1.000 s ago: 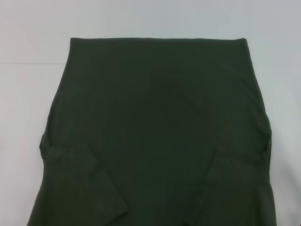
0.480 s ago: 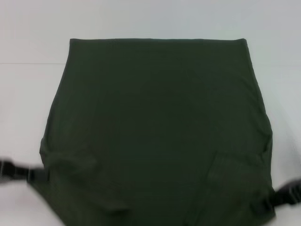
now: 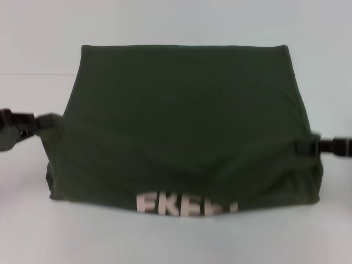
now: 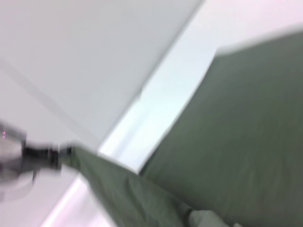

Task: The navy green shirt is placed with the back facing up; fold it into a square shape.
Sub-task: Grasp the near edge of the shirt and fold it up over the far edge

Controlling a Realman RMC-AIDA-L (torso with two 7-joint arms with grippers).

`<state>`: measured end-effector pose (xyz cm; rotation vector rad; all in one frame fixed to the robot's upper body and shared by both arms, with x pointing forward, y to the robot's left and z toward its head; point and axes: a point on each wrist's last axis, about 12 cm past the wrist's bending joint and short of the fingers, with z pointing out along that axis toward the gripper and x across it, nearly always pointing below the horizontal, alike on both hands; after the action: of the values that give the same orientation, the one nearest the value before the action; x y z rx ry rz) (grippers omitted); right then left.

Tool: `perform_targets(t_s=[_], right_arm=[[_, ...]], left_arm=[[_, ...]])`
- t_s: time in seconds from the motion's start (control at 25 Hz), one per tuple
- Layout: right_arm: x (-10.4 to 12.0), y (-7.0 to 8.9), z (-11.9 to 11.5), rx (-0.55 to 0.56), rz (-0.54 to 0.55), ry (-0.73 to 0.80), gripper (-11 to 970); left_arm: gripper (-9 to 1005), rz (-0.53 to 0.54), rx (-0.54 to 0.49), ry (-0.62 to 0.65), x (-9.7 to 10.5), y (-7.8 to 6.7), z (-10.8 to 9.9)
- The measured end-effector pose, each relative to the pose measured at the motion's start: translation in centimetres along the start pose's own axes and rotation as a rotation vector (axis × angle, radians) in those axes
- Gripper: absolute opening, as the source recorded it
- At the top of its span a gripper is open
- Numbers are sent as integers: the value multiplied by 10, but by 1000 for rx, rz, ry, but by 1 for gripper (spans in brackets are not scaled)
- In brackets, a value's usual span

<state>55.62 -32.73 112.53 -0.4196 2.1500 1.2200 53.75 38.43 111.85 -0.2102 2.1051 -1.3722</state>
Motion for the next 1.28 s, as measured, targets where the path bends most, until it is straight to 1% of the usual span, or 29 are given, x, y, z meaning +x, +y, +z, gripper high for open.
perform_targets(t_s=[0.16, 0.2, 0.24, 0.28, 0.36, 0.52, 0.64, 0.76, 1.0, 1.04, 1.16, 1.2, 1.28], right_arm=[[6, -9, -2, 29, 18, -155, 65], [8, -13, -1, 41, 25, -178, 66], [11, -16, 2, 54, 36, -198, 66], [14, -21, 5, 75, 45, -224, 66], [19, -25, 12, 103, 53, -255, 66], [25, -35, 27, 201, 50, -298, 66], [23, -39, 36, 253, 39, -328, 65], [19, -39, 40, 265, 25, -358, 65], [4, -38, 42, 274, 18, -440, 66], [3, -39, 44, 284, 17, -443, 66], [0, -40, 52, 312, 12, -428, 67], [0, -42, 58, 336, 11, -404, 67], [0, -43, 61, 347, 10, -393, 68]], left_arm=[[15, 3, -20, -87, 3, 8, 14], [15, 5, -26, -126, 5, 12, 21], [15, 1, -23, -143, 7, 13, 25], [15, 3, -20, -187, 10, 17, 32], [15, 11, -18, -243, 14, 20, 41], [14, 57, -51, -319, 15, 24, 54], [14, 86, -56, -383, 13, 23, 62], [14, 119, -57, -424, 7, 19, 71], [14, 188, -69, -451, -4, 10, 89], [14, 205, -80, -463, -5, 8, 96], [14, 215, -105, -477, -5, 9, 100], [14, 217, -121, -487, -6, 10, 102], [15, 222, -136, -495, -4, 10, 105]])
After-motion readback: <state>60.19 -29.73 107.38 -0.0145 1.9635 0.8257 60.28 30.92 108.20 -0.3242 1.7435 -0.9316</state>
